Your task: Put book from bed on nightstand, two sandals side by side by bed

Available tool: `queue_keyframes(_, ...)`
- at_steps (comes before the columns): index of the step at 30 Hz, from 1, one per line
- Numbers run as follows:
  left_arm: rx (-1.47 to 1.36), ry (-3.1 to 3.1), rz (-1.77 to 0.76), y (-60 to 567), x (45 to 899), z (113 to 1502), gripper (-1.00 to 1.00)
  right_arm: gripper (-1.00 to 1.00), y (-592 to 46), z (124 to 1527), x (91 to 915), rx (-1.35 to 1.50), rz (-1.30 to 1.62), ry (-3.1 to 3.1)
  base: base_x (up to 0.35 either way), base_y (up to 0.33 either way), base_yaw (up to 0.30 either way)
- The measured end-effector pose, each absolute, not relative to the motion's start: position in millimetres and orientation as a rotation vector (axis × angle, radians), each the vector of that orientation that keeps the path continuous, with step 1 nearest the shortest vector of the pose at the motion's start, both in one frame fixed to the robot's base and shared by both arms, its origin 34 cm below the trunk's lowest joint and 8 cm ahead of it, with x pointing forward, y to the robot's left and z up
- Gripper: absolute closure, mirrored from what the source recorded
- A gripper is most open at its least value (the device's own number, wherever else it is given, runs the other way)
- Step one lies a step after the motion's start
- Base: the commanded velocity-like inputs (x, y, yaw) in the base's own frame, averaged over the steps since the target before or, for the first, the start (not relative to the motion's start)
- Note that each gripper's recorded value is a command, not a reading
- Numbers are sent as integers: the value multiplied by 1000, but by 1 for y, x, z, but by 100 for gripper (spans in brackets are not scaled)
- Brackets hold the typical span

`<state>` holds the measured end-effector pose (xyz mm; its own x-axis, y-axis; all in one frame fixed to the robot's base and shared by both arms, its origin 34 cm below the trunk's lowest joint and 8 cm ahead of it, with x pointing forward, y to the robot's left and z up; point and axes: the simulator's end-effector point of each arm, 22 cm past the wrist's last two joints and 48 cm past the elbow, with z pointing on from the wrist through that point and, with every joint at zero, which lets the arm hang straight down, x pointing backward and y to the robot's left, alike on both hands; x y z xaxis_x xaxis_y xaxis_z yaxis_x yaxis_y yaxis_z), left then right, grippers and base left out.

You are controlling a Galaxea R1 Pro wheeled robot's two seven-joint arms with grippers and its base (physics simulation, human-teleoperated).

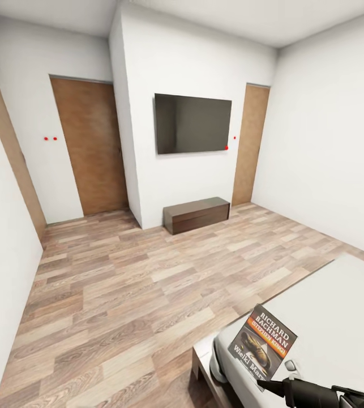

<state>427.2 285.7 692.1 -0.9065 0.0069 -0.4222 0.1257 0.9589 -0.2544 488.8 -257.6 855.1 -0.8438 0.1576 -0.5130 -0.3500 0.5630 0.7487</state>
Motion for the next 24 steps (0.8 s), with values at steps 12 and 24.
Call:
queue_keyframes(12, 108, 2638, -379, 286, 437, 700, -100, 100, -257, 861, 492, -163, 1239, 2248, 0, 0, 170)
queue_keyframes(24, 75, 2650, -247, 272, 435, 691, -100, 100, -257, 868, 494, -173, 1238, 2233, 0, 0, 188)
